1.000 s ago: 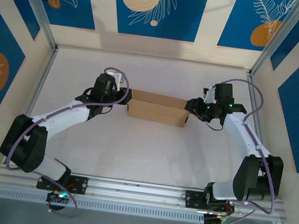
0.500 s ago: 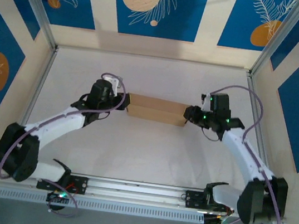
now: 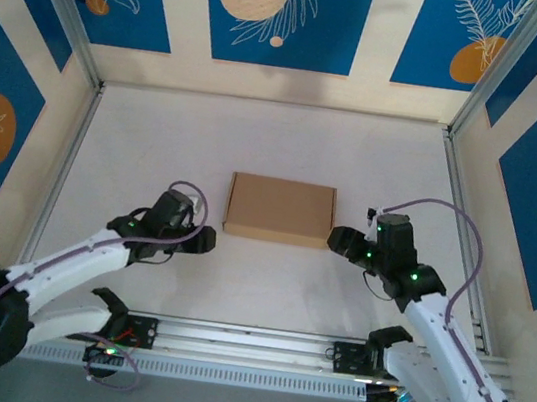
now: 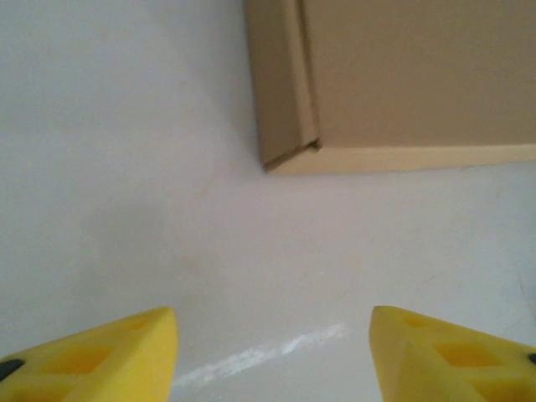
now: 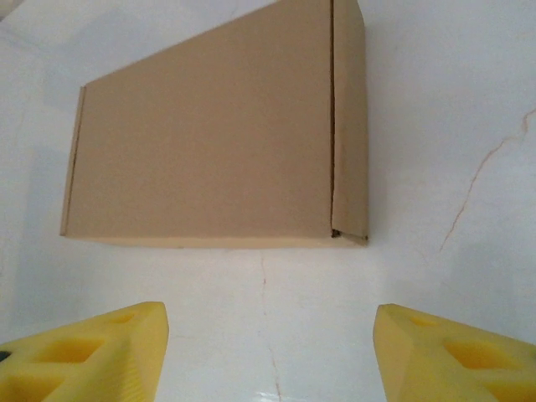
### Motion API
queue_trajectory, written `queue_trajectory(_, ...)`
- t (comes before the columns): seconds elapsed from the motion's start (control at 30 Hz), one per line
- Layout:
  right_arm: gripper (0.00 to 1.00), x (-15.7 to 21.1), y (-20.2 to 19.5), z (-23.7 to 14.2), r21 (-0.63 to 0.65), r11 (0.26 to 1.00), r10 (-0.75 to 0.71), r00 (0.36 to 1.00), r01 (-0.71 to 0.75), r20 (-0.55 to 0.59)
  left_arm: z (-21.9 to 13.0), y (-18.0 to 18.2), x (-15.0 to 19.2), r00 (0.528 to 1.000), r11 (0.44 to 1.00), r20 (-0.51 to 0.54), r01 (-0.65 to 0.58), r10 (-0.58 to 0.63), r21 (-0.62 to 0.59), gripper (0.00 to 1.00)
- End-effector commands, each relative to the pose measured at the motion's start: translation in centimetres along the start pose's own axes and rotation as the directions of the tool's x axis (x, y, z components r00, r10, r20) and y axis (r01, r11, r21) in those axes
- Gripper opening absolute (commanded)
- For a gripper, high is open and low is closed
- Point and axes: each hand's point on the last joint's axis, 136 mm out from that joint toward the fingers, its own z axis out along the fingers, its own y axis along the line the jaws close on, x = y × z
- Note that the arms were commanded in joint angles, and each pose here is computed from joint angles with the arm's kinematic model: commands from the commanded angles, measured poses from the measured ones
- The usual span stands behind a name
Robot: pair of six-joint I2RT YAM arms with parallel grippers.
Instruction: Fold the paper box
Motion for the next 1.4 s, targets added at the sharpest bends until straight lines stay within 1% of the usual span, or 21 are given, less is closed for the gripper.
queue_trajectory(0.0,0.67,-0.4,-0.1,1.1,0.034,0.999,0.01,0.996,-0.007,-0.092,0.1,-0.2,-2.9,0.999,0.998,0.035,-0.033,0.035,-0.047,0.68)
queue_trajectory(0.07,0.68,-0.7,-0.1,2.5,0.031,0.999,0.012,0.988,-0.007,-0.153,1.0,-0.4,-4.4,0.999,0.999,0.037,-0.027,0.028,-0.032,0.7)
queue_trajectory(0.13,0.68,-1.0,-0.9,4.0,0.065,0.997,0.045,0.976,-0.032,-0.215,2.3,-0.4,-5.7,1.0,1.0,0.027,-0.009,0.009,-0.017,0.71)
queue_trajectory(0.23,0.67,-2.0,-1.5,5.7,0.092,0.995,0.062,0.967,-0.041,-0.246,4.4,-0.2,-7.2,1.0,1.0,0.007,-0.018,0.019,-0.02,0.7)
queue_trajectory(0.3,0.67,-2.5,-2.0,6.9,0.107,0.993,0.074,0.961,-0.047,-0.266,6.0,-0.7,-7.8,0.999,1.0,-0.022,-0.025,0.025,0.013,0.68)
queue_trajectory(0.33,0.67,-2.6,-2.3,7.5,0.117,0.992,0.081,0.957,-0.05,-0.277,6.9,-0.5,-7.6,0.999,1.0,-0.046,-0.017,0.017,0.013,0.68)
queue_trajectory(0.4,0.67,-2.7,-2.6,8.7,0.116,0.992,0.088,0.949,-0.055,-0.304,8.4,-0.8,-7.9,0.998,0.999,-0.061,0.003,0.0,0.043,0.67)
queue_trajectory(0.5,0.64,-2.4,-2.8,10.3,0.099,0.992,0.106,0.932,-0.076,-0.348,9.8,-1.3,-8.2,0.998,0.996,-0.061,0.035,-0.029,0.087,0.65)
queue_trajectory(0.67,0.54,-2.3,-1.2,12.3,-0.01,0.993,0.103,0.91,-0.116,-0.401,11.3,-2.2,-8.6,0.996,0.989,-0.079,0.052,-0.041,0.141,0.62)
queue_trajectory(0.73,0.49,-2.2,-0.5,13.1,-0.028,0.994,0.087,0.899,-0.11,-0.43,11.7,-2.7,-8.8,0.996,0.984,-0.085,0.055,-0.041,0.17,0.59)
queue_trajectory(0.8,0.45,-1.7,0.5,14.0,-0.032,0.997,0.047,0.885,-0.07,-0.462,11.9,-3.4,-9.0,0.995,0.977,-0.09,0.068,-0.05,0.2,0.54)
queue_trajectory(0.93,0.42,-1.0,1.9,15.1,-0.004,0.999,-0.037,0.865,0.041,-0.5,11.8,-4.1,-9.3,0.994,0.971,-0.1,0.074,-0.052,0.227,0.48)
queue_trajectory(1.0,0.42,-0.9,2.2,15.6,0.009,0.998,-0.054,0.858,0.069,-0.511,11.7,-3.9,-9.3,0.994,0.975,-0.1,0.066,-0.045,0.213,0.46)
queue_trajectory(1.17,0.4,-0.9,3.5,16.6,0.004,0.996,-0.073,0.847,0.088,-0.527,11.5,-2.7,-9.5,0.994,0.992,-0.109,0.022,-0.009,0.122,0.43)
queue_trajectory(1.27,0.39,-0.7,4.6,17.2,0.003,0.993,-0.099,0.837,0.119,-0.539,11.6,-2.8,-9.5,0.992,0.994,-0.127,0.01,0.005,0.113,0.42)
queue_trajectory(1.37,0.39,-0.2,5.0,17.8,0.012,0.992,-0.099,0.823,0.127,-0.559,11.6,-2.8,-9.6,0.993,0.994,-0.121,0.002,0.011,0.106,0.41)
